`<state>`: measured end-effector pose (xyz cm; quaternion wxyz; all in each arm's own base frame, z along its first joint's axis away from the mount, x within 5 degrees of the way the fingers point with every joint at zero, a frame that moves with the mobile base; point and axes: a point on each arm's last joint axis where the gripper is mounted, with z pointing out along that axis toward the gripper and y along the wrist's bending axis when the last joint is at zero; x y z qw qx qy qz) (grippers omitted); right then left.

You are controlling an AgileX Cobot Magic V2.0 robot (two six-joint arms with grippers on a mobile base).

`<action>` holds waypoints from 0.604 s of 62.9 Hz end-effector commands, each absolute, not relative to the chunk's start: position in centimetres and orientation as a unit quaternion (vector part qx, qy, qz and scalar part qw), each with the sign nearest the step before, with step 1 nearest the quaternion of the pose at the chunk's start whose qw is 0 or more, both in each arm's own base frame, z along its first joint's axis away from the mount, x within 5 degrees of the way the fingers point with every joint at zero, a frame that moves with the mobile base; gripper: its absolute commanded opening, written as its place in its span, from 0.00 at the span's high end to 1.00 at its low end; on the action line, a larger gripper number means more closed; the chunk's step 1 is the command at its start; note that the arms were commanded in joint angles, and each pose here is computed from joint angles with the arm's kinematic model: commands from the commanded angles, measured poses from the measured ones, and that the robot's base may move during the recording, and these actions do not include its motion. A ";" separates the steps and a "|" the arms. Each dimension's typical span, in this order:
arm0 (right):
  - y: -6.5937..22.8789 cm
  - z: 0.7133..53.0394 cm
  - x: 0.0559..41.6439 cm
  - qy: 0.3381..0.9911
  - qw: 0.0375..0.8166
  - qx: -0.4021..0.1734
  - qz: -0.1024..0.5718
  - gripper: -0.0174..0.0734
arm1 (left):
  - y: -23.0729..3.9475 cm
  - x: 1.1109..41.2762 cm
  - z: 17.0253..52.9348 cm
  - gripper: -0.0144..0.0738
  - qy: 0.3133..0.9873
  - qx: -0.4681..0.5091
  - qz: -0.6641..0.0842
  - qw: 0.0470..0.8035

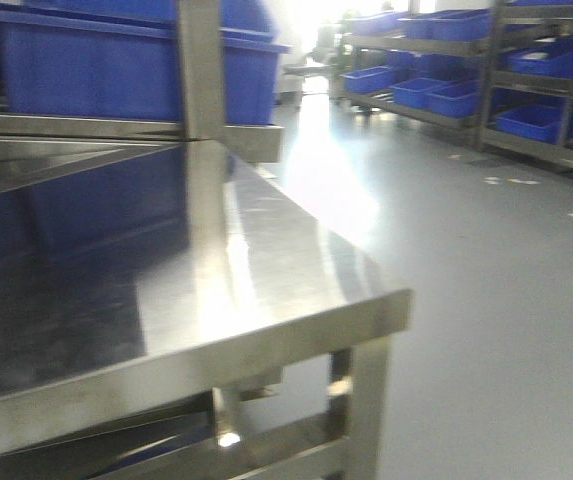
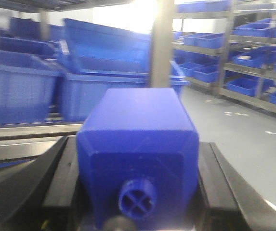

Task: Pick and sort blue part to right shelf
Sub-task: 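Drive the base away from the table holding both bottles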

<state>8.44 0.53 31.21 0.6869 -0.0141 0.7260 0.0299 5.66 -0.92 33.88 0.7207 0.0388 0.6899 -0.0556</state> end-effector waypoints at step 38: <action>0.5 33.0 8.3 0.685 0.728 -0.015 0.025 0.34 | -0.8 5.5 35.6 0.54 0.649 0.025 -0.062 0.758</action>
